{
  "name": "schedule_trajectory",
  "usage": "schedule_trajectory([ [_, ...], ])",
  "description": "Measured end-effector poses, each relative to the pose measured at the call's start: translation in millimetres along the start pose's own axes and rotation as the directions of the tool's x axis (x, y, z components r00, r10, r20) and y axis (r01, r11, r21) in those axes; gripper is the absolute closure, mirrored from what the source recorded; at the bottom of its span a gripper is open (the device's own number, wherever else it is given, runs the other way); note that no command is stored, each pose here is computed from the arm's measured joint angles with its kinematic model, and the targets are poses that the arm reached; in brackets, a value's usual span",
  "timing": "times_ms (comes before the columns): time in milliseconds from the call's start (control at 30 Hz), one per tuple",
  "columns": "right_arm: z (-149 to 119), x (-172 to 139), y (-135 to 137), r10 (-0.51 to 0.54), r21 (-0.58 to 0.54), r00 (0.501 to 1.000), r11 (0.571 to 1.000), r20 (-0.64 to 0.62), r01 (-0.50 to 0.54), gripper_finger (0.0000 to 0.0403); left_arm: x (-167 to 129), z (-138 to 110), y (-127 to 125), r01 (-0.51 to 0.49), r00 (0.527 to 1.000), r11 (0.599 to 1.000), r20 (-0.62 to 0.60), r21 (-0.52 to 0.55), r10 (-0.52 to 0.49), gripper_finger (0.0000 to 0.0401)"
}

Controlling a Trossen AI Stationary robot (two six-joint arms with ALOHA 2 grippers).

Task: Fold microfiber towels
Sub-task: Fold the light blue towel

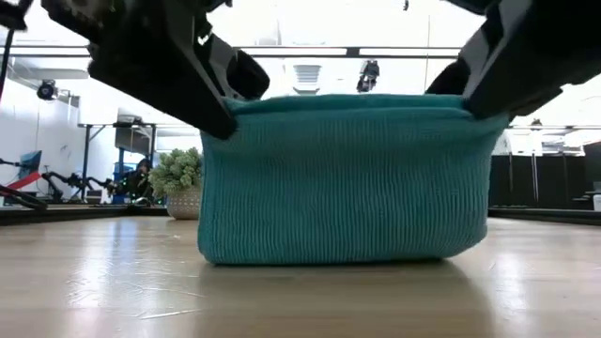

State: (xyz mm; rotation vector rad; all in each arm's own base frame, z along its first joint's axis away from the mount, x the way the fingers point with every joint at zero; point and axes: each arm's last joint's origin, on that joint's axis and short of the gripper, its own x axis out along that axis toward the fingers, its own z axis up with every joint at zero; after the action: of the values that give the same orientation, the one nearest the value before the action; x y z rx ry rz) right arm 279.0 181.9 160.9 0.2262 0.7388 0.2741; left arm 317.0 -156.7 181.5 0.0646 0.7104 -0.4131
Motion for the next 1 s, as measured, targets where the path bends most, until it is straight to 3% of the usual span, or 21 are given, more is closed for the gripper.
schedule_trajectory([
  [433,-2,-4,-45,-0.048,0.112,0.999,0.993,0.014,0.046,0.0394,3,-38,28,-0.025,0.994,0.983,0.096,-0.184,0.043,0.0401],
  [700,2,-5,-66,-0.099,0.144,0.995,0.985,0.023,0.095,0.0394,1,-36,39,-0.043,0.992,0.981,0.112,-0.19,0.065,0.0401],
  [1000,5,-6,-85,-0.15,0.179,0.988,0.973,0.026,0.143,0.0394,-2,-38,58,-0.137,0.981,0.97,0.106,-0.203,0.16,0.0401],
])
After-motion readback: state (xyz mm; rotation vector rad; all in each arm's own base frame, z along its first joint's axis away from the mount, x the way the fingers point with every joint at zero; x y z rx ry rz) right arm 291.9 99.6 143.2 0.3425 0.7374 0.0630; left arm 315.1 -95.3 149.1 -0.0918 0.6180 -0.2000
